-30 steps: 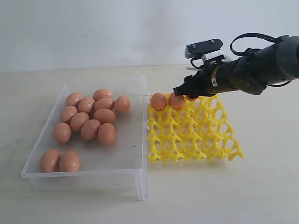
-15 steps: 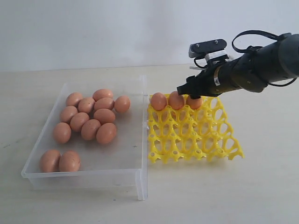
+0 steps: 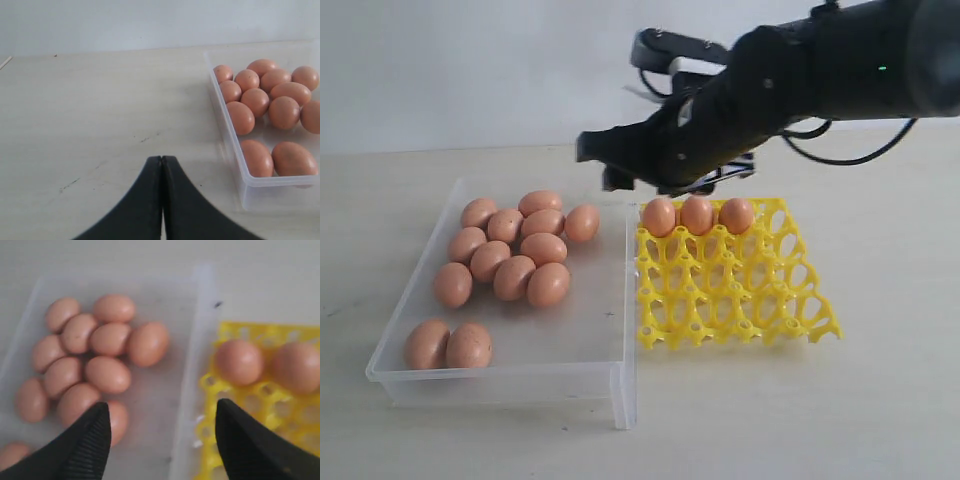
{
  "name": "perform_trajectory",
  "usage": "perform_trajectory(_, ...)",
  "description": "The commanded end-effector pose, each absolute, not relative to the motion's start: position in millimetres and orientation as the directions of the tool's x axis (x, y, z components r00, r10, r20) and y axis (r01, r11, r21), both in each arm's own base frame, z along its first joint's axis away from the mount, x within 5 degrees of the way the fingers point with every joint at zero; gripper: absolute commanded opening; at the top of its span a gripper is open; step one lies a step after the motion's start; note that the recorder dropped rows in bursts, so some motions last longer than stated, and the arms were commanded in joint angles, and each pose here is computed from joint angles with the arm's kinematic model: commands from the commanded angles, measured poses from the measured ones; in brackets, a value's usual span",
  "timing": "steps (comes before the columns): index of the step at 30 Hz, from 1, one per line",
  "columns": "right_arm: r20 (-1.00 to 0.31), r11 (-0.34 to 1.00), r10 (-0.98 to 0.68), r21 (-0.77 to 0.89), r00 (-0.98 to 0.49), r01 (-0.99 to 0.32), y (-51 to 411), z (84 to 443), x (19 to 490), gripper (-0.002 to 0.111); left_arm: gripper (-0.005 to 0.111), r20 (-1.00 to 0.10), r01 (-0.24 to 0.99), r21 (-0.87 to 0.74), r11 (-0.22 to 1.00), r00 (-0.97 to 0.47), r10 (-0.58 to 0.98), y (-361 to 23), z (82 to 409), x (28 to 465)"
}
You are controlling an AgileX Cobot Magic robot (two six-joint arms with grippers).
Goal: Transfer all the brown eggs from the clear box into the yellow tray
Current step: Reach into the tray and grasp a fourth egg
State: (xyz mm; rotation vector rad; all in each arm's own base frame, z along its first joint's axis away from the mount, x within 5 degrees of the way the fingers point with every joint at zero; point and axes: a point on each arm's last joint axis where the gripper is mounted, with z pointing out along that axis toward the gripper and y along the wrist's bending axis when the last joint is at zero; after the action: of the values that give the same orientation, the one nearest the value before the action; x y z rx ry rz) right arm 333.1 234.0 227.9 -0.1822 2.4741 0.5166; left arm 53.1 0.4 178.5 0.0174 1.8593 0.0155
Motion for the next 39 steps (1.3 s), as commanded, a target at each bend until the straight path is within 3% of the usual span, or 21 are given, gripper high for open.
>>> perform_trajectory(1, -0.423, 0.865, 0.021, 0.463, -0.906, -0.196, 280, 221, 331, 0.059, 0.000, -0.963, 0.009, 0.016, 1.000, -0.270, 0.018, 0, 181, 53)
perform_trajectory(7, -0.225, 0.864, 0.153, 0.503, -0.962, 0.020, 306, 201, 353, 0.059, 0.000, -0.963, 0.009, 0.016, 1.000, -0.270, 0.018, 0, 181, 53)
perform_trajectory(12, -0.119, 0.892, 0.198, 0.434, -0.973, 0.129, 313, 187, 362, 0.059, 0.000, -0.963, 0.009, 0.016, 1.000, -0.270, 0.018, 0, 181, 53)
perform_trajectory(21, -0.097, 0.921, 0.185, 0.366, -0.978, 0.138, 317, 158, 365, 0.059, 0.000, -0.963, 0.009, 0.016, 1.000, -0.270, 0.018, 0, 181, 53)
perform_trajectory(39, -0.113, 0.894, 0.192, 0.430, -0.975, 0.127, 338, 128, 369, 0.057, 0.000, -0.963, 0.009, 0.016, 1.000, -0.270, 0.018, 0, 181, 53)
